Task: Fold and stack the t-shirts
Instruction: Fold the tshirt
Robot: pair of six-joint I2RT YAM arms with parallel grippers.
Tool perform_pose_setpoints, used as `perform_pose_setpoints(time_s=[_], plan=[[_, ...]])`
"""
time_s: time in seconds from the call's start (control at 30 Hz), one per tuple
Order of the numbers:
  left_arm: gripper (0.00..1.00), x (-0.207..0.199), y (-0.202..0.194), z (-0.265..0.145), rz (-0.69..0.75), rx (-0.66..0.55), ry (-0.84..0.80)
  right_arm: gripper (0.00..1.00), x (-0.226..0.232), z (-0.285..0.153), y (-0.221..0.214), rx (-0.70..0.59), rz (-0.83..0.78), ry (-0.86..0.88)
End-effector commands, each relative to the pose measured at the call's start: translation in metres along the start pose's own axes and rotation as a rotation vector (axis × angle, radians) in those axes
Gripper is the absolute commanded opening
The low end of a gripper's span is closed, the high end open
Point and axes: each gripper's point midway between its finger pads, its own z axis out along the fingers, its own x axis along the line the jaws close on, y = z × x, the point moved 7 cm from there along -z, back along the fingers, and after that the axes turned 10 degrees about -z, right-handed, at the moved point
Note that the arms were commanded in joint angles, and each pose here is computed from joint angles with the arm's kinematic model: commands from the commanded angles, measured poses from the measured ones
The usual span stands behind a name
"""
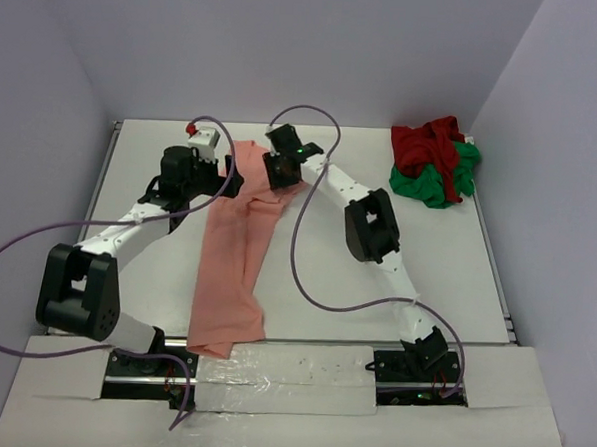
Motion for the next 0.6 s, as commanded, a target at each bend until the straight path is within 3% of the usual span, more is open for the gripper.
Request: perform_pose_setpoints(time_s=[0.0, 0.03, 0.07, 0.13, 0.17, 0.2, 0.3, 0.4, 0.43, 0.47, 0.5, 0.53, 0.57], plan=[[0.99, -0.003, 0.0, 0.013, -0.004, 0.088, -0.045, 0.51, -0.031, -0.048, 0.039, -0.156, -0.014, -0.111], [0.98, -0.002, -0.001, 0.015, -0.008, 0.098, -0.044, 0.57, -0.034, -0.071, 0.052, -0.212, -0.022, -0.124], [0.88, -0.002, -0.007, 0.019, -0.011, 0.116, -0.057, 0.61, -0.037, -0.083, 0.059, -0.243, -0.021, -0.14], [0.78, -0.002, -0.008, 0.023, -0.012, 0.122, -0.07, 0.62, -0.044, -0.122, 0.077, -0.356, -0.001, -0.163], [0.68, -0.003, -0.007, 0.028, -0.023, 0.128, -0.074, 0.62, -0.045, -0.134, 0.08, -0.39, 0.002, -0.15], [0.65, -0.003, -0.008, 0.031, -0.023, 0.142, -0.087, 0.62, -0.045, -0.168, 0.093, -0.474, 0.008, -0.138], [0.64, -0.006, -0.011, 0.038, -0.042, 0.162, -0.121, 0.62, -0.048, -0.204, 0.099, -0.574, 0.005, -0.129], [0.61, -0.011, -0.01, 0.045, -0.059, 0.17, -0.171, 0.61, -0.047, -0.233, 0.101, -0.579, -0.01, -0.134], [0.5, -0.014, -0.013, 0.049, -0.062, 0.181, -0.209, 0.61, -0.046, -0.238, 0.097, -0.562, -0.015, -0.134], [0.21, -0.017, -0.008, 0.053, -0.069, 0.171, -0.217, 0.57, -0.047, -0.243, 0.095, -0.554, -0.024, -0.136], [0.07, -0.017, -0.007, 0.057, -0.075, 0.169, -0.219, 0.56, -0.047, -0.256, 0.094, -0.559, -0.025, -0.151], [0.0, -0.021, -0.006, 0.067, -0.077, 0.195, -0.255, 0.55, -0.049, -0.255, 0.084, -0.532, -0.026, -0.158], [0.0, -0.023, -0.005, 0.072, -0.07, 0.205, -0.266, 0.53, -0.049, -0.258, 0.08, -0.524, -0.035, -0.165]])
